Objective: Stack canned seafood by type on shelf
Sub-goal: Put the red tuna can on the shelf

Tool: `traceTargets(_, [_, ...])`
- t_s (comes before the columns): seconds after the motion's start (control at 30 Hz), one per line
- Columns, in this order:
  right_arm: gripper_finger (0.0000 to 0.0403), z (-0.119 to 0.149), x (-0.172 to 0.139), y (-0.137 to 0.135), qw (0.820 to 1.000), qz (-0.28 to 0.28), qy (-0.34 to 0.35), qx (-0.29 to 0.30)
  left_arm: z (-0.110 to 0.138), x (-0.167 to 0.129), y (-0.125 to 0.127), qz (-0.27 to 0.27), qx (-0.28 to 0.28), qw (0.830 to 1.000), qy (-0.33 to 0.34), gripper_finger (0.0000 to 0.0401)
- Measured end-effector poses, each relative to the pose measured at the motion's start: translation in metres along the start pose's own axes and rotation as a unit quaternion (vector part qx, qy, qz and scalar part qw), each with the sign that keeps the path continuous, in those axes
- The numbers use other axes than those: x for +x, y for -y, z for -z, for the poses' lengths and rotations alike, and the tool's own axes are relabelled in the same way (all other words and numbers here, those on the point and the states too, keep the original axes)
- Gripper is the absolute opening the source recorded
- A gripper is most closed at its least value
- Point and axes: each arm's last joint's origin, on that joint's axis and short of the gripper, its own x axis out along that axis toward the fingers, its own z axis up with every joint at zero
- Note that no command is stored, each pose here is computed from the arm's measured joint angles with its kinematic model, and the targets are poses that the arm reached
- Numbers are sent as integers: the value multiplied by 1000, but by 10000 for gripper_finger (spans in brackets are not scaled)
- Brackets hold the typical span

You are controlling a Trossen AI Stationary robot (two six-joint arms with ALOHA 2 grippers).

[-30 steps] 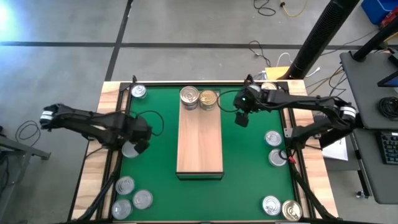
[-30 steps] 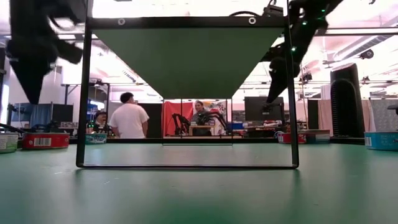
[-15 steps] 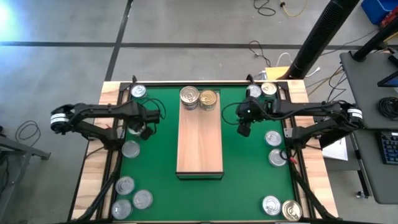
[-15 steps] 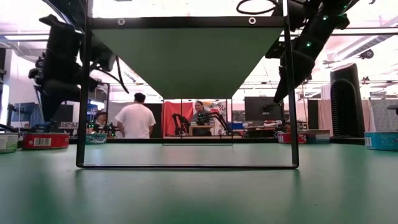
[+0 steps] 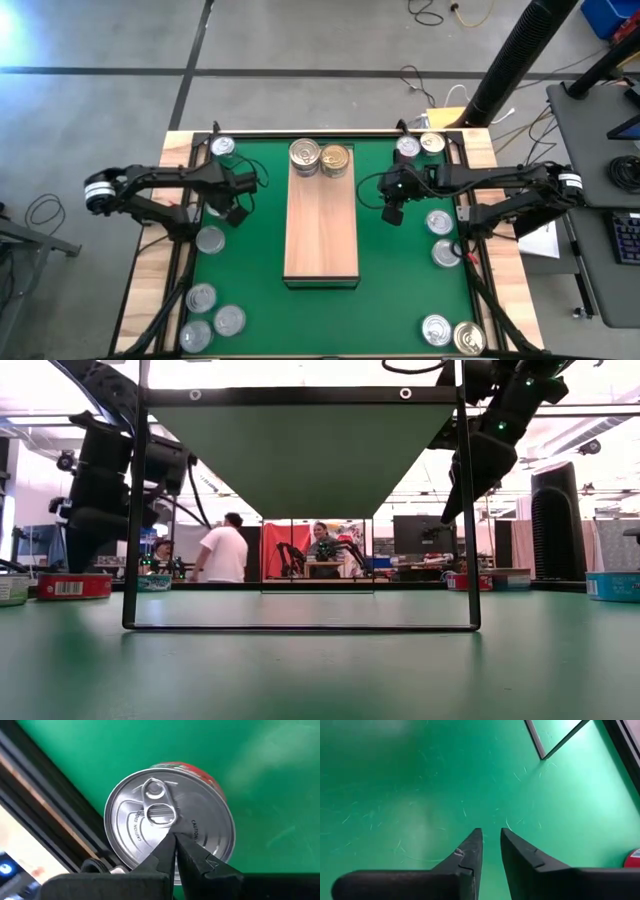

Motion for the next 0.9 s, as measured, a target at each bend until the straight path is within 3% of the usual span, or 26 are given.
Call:
traceTargets(0.2, [47, 0, -3, 0, 1000, 1, -18, 19, 2, -4, 21, 4, 77, 997, 30, 1])
traceTargets(0.37, [43, -2, -15, 2, 996, 6, -56, 66, 2, -18, 35, 55, 124, 988, 72, 1])
traceTargets(0.53, [43, -8, -20, 2, 995, 5, -46, 83, 1, -36, 53, 127, 215, 953, 171, 1])
traceTargets(0.67, [44, -8, -20, 2, 994, 6, -46, 101, 10, -47, 62, 184, 264, 924, 205, 1])
traceTargets(0.73, [44, -8, -20, 1, 993, 6, -46, 111, 15, -49, 62, 188, 258, 926, 203, 1])
traceTargets(0.9, [44, -8, -20, 0, 992, 4, -44, 119, 27, -47, 49, 164, 187, 958, 142, 1])
